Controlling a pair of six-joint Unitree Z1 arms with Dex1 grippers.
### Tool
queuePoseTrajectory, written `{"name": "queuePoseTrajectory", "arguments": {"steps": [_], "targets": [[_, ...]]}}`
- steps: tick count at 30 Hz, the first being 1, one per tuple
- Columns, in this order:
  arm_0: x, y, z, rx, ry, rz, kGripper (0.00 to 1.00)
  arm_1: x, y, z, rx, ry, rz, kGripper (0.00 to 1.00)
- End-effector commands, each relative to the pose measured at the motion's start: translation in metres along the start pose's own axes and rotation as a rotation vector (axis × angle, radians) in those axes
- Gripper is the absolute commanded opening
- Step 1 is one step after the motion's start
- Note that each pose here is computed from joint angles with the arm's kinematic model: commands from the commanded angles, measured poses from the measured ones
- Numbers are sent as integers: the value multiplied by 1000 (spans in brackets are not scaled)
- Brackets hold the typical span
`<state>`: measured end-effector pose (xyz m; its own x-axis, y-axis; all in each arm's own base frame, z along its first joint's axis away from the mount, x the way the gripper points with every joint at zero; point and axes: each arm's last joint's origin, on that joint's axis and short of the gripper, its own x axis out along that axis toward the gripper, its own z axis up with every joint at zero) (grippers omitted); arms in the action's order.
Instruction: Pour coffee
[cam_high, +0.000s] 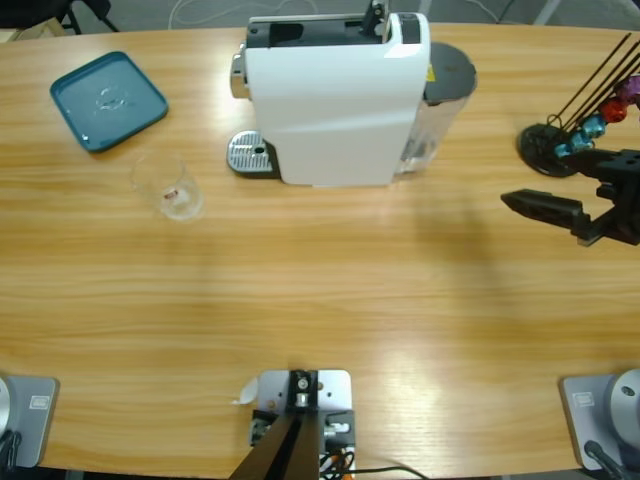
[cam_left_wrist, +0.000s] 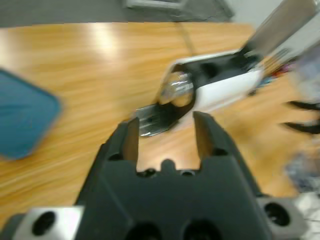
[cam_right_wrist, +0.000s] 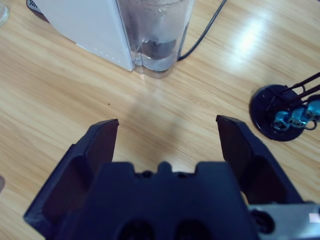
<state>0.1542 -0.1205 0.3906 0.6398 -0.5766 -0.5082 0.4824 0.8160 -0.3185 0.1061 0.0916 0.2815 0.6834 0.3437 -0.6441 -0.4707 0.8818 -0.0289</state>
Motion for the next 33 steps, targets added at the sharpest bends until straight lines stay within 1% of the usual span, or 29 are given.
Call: {"name": "queuePoseTrajectory", "arguments": {"steps": [1,3,4,7,8,9,10,11,12,14,17,22,27,33], "targets": [[-65,0,-33,256,-32,222,951,-49,-13,4,19,-32,-19,964],[-76,3,-39,279,-37,213,986,-56,-17,8,40,-57,-20,997],[-82,5,-43,287,-46,207,991,-57,-19,9,56,-62,-25,986],[-97,11,-51,306,-52,204,991,-58,-26,8,162,-74,-74,793],[-100,13,-55,305,-60,207,991,-58,-30,8,201,-76,-100,630],[-102,15,-58,304,-64,208,991,-59,-33,6,251,-78,-131,507],[-103,17,-61,300,-62,209,988,-58,-37,5,305,-79,-165,458],[-102,18,-64,298,-56,209,987,-57,-42,2,354,-75,-198,434],[-99,19,-67,293,-48,211,987,-54,-46,0,401,-71,-233,421],[-93,19,-71,279,-32,202,987,-49,-54,2,453,-62,-287,425],[-83,20,-76,246,-27,186,987,-37,-66,9,518,-60,-333,425],[-69,23,-89,221,-7,177,987,-15,-75,26,517,-89,-340,429],[-62,31,-109,206,14,179,987,6,-80,32,502,-58,-340,430],[-62,39,-125,202,5,176,987,16,-87,33,496,-37,-374,429]]}}
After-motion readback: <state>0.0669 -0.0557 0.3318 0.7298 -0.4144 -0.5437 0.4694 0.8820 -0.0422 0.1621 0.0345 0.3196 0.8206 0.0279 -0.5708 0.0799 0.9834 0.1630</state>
